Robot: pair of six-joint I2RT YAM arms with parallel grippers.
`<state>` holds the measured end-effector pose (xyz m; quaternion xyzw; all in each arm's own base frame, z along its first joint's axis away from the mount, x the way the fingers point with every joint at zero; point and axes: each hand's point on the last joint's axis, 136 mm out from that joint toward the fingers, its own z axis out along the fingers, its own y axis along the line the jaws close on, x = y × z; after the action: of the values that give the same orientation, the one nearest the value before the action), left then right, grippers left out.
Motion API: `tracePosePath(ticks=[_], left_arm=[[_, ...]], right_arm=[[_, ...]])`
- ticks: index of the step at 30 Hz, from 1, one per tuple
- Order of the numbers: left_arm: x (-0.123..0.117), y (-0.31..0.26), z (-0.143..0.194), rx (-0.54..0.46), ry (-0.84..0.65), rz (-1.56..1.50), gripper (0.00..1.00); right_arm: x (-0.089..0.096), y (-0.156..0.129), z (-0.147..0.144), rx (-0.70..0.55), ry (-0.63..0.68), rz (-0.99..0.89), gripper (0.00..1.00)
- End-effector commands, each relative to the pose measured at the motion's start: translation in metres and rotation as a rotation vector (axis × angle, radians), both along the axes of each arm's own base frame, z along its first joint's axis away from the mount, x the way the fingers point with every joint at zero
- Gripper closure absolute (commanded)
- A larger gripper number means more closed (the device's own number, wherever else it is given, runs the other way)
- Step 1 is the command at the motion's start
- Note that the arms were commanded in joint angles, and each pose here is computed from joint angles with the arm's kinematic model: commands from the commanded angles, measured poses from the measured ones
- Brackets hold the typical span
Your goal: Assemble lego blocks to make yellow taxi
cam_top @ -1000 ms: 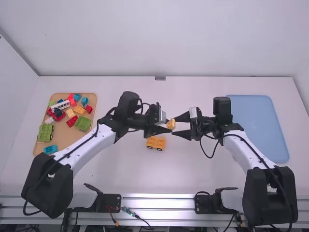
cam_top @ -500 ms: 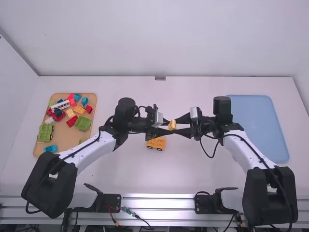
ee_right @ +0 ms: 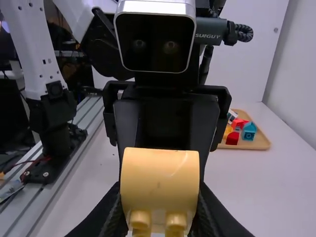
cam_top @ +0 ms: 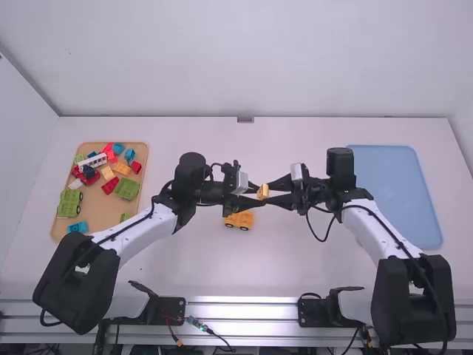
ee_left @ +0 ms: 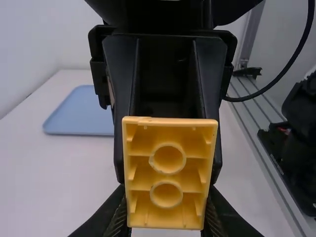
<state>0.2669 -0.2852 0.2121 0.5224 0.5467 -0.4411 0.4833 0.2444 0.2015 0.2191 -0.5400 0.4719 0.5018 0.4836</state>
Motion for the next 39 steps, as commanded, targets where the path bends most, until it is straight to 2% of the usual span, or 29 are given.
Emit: tracePosePath(ticks=[1,3,4,6,7,9,14,17,20,21,24,26,29,33,37,39], left_arm=[[0.001,0.002,0.005,-0.003,0.002,0.028,0.98],[0.001,0.002,0.005,-0.003,0.002,0.028,0.98],[0.002,0.002,0.005,-0.003,0.002,0.029,0.93],[0.002,0.002,0.005,-0.003,0.003,0.029,0.61],[0.001,0.002,0.005,-0.002,0.003,0.029,0.51],[0.001,0.002,0.004,-0.001,0.006,0.029,0.01],[0.005,0.007,-0.001,0.014,0.037,0.050,0.01],[0.022,0.018,-0.012,0.056,0.111,0.165,0.01],[0.037,0.038,-0.025,0.149,0.175,0.289,0.01],[0.037,0.039,-0.025,0.154,0.176,0.293,0.01],[0.045,0.060,-0.026,0.258,0.186,0.375,0.01],[0.050,0.069,-0.025,0.293,0.191,0.420,0.01],[0.064,0.090,-0.022,0.372,0.203,0.546,0.01],[0.078,0.113,-0.017,0.443,0.200,0.658,0.01],[0.090,0.142,-0.013,0.504,0.215,0.772,0.01],[0.094,0.153,-0.012,0.512,0.225,0.810,0.01]], right_arm=[[-0.004,0.000,0.012,0.036,-0.038,0.038,0.79],[-0.003,0.000,0.012,0.037,-0.040,0.038,0.81],[-0.003,0.000,0.012,0.037,-0.039,0.039,0.82],[-0.003,0.001,0.013,0.036,-0.037,0.039,0.82],[-0.002,0.001,0.013,0.036,-0.038,0.039,0.81],[-0.001,0.002,0.014,0.031,-0.025,0.038,0.80],[0.015,0.010,0.009,-0.038,0.036,-0.039,0.79],[0.030,0.014,0.005,-0.083,0.079,-0.121,0.78],[0.053,0.011,-0.008,-0.152,0.163,-0.275,0.73],[0.055,0.010,-0.009,-0.157,0.167,-0.284,0.73],[0.071,0.000,-0.029,-0.235,0.225,-0.415,0.73],[0.074,-0.003,-0.036,-0.265,0.246,-0.450,0.72],[0.083,-0.013,-0.056,-0.392,0.302,-0.564,0.73],[0.079,-0.016,-0.072,-0.562,0.287,-0.608,0.76],[0.079,-0.036,-0.091,-0.787,0.296,-0.748,0.74],[0.077,-0.039,-0.096,-0.845,0.292,-0.767,0.73]])
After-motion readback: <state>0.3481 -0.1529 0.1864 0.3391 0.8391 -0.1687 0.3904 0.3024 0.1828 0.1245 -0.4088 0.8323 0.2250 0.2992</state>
